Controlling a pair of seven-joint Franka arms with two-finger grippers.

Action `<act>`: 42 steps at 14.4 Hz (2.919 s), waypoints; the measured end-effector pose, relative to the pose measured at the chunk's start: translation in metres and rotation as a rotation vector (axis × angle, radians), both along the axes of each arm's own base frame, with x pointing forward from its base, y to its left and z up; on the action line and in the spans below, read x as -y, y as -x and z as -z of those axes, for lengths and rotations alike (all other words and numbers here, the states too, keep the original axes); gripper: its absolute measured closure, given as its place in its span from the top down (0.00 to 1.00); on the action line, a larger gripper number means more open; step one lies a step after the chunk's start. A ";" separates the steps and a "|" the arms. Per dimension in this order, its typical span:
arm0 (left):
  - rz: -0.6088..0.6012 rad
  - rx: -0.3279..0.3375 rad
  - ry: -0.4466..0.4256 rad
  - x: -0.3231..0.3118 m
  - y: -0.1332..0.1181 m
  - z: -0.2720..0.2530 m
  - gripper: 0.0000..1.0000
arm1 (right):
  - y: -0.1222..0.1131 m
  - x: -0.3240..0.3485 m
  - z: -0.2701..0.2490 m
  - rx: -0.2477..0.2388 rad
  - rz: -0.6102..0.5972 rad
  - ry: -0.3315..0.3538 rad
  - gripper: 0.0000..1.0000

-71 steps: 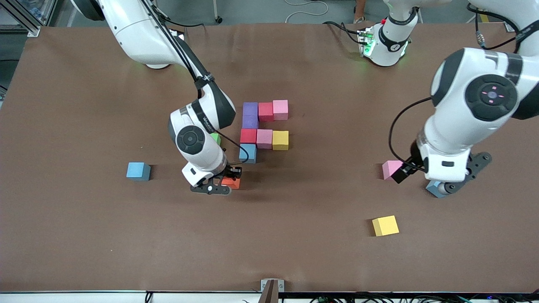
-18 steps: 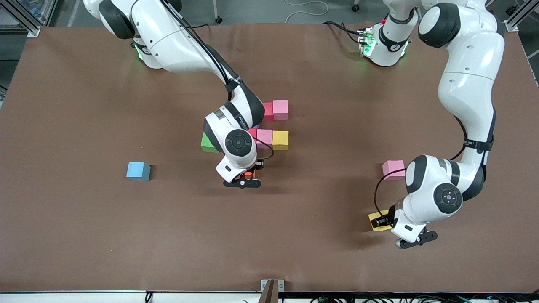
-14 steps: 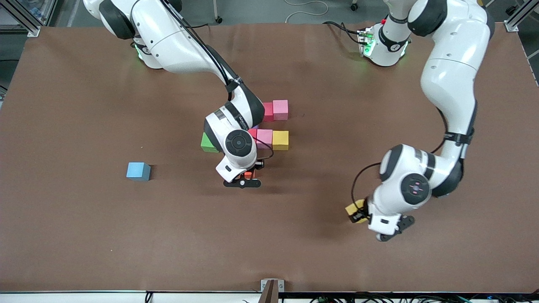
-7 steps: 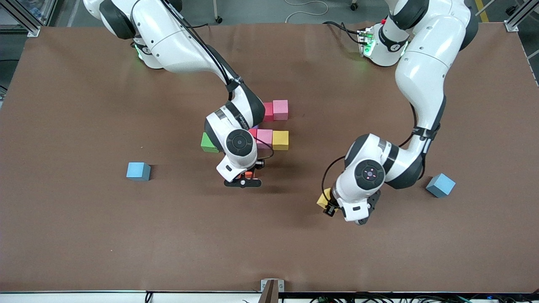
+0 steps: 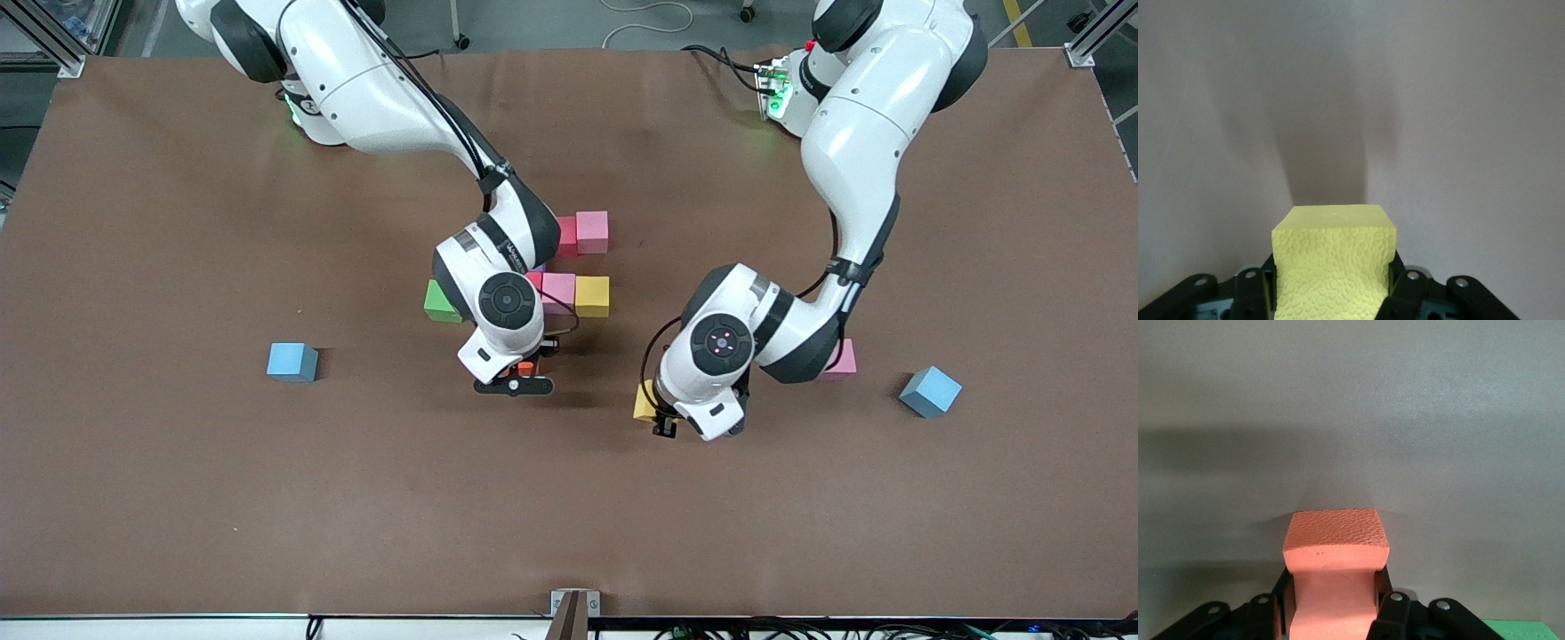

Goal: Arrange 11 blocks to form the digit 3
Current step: 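Carry the second yellow cube with the left gripper toward the cluster, then release the orange cube below blue while the left gripper lowers yellow, then withdraw the right gripper while the left gripper holds yellow at the cluster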

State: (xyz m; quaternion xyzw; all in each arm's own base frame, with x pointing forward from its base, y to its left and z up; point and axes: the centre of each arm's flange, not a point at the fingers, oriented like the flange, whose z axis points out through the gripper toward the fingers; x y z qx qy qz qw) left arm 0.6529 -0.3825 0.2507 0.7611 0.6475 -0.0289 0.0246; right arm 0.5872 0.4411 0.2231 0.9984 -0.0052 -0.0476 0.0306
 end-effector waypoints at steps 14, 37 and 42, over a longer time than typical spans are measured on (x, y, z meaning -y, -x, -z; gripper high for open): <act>-0.116 -0.070 0.006 0.030 0.036 0.010 0.57 | -0.009 0.008 0.002 0.009 0.016 -0.001 1.00; -0.128 0.040 -0.013 0.135 0.113 0.023 0.57 | -0.059 0.395 -0.235 -0.031 -0.044 0.018 1.00; -0.130 0.062 -0.019 0.137 0.113 0.028 0.57 | -0.033 0.450 -0.292 -0.058 -0.060 0.000 1.00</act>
